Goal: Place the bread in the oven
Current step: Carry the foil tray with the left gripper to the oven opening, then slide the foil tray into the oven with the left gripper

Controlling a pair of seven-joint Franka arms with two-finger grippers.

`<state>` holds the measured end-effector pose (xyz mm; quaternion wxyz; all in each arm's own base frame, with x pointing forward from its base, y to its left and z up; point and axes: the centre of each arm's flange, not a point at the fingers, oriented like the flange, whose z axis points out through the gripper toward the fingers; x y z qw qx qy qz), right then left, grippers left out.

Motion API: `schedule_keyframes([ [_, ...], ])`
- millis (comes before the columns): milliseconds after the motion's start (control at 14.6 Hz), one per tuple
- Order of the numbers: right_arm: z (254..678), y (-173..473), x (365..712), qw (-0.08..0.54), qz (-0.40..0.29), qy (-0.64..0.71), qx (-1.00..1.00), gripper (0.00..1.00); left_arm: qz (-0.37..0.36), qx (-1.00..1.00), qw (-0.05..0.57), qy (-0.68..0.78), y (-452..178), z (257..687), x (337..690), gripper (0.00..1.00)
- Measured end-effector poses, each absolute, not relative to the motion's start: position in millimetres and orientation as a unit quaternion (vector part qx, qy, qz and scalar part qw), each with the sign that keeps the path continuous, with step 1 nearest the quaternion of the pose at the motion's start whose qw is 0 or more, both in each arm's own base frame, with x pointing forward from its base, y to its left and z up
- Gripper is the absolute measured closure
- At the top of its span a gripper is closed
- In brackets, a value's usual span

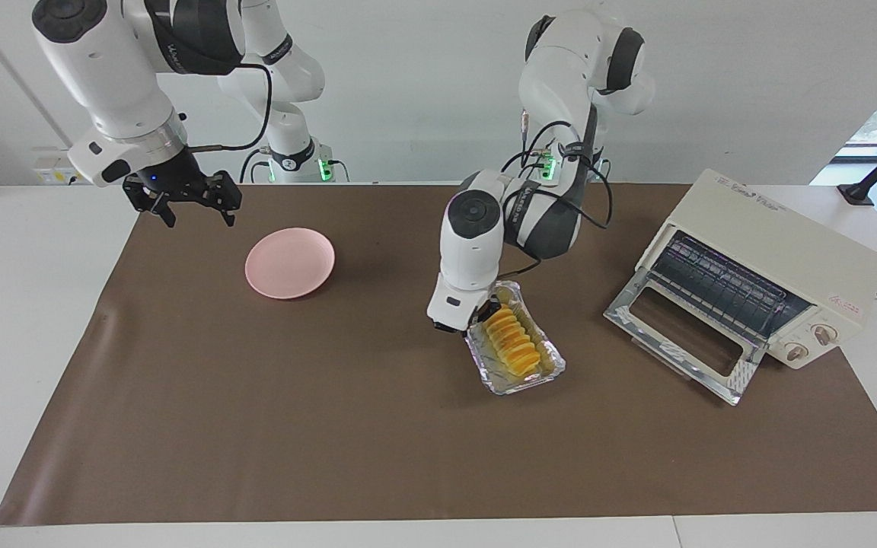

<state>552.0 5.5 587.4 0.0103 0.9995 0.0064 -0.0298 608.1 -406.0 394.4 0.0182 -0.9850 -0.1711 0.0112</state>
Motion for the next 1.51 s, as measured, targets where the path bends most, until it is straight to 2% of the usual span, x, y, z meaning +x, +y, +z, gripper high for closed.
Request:
schedule_keyframes([
  [412,587.4,5.6,552.0,0.01,-0.03,0.007,0.999,0.0,0.026,-0.949,0.052,-0.31,-274.0,434.4,656.5,0.98],
  [824,598.0,6.2,547.9,0.011,-0.02,0.007,1.0,0.0,0.052,-0.91,0.069,-0.405,-142.9,431.7,688.4,0.98],
  [1098,606.4,6.5,543.6,0.011,-0.013,0.007,1.0,0.0,0.067,-0.892,0.073,-0.441,-83.4,423.9,694.0,0.98],
  [1510,606.4,6.5,543.6,0.011,-0.013,0.007,1.0,0.0,0.103,-0.874,0.075,-0.468,-25.1,404.9,678.6,0.98],
])
